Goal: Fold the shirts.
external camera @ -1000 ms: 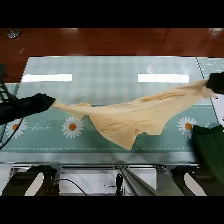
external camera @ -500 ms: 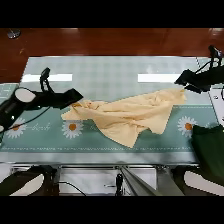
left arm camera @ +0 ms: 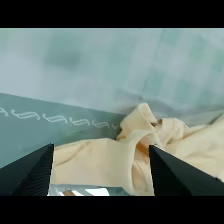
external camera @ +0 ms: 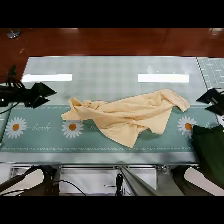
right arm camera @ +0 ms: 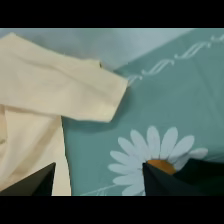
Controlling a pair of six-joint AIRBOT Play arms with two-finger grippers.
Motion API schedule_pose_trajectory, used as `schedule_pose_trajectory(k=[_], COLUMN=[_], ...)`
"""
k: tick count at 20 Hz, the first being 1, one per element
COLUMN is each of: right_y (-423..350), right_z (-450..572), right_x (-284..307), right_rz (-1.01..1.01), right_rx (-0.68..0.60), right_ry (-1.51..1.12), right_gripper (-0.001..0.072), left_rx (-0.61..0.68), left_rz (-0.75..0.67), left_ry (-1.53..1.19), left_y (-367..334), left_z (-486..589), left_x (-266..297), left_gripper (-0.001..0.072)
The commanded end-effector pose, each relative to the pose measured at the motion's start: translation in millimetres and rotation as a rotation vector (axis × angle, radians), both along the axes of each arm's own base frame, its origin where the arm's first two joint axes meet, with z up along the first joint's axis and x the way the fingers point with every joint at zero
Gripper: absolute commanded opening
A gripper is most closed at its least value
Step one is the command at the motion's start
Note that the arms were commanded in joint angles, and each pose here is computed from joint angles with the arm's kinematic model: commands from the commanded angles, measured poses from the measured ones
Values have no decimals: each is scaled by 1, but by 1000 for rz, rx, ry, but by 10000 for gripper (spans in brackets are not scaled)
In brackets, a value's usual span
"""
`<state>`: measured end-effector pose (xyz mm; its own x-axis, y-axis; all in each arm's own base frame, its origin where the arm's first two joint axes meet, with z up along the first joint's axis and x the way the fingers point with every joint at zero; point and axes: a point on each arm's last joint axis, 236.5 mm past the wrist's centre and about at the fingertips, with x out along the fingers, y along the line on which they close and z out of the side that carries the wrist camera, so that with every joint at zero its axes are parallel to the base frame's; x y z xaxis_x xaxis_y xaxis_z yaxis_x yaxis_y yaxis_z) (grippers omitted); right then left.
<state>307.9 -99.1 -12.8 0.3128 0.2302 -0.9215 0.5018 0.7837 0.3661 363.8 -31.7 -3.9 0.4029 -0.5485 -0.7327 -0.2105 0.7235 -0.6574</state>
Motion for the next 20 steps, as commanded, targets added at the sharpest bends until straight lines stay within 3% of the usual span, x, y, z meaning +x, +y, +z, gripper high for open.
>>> schedule_pose_trajectory(k=[1,5,6,7,8,14,20], right_y=[60,101,106,111,116,171,201], right_z=[-44,-60,-60,-60,-61,-76,-86], right_x=[-38,-61,-64,-68,-74,-98,-47], right_rz=[29,145,170,201,238,412,352], right_rx=[180,239,242,239,234,228,266], right_ry=[36,110,123,140,166,274,115], right_gripper=[618,618,618,618,618,618,616], left_rx=[-182,-244,-249,-251,-250,-254,-258], left_rz=[-133,-348,-376,-404,-425,-463,-457], left_ry=[-60,3,13,14,-1,-62,-52], left_y=[-47,-108,-117,-122,-124,-123,-123], left_z=[-10,-37,-40,-41,-39,-13,-13], left_x=[-1,-12,-12,-11,-8,7,6], left_gripper=[699,698,589,119,25,25,26])
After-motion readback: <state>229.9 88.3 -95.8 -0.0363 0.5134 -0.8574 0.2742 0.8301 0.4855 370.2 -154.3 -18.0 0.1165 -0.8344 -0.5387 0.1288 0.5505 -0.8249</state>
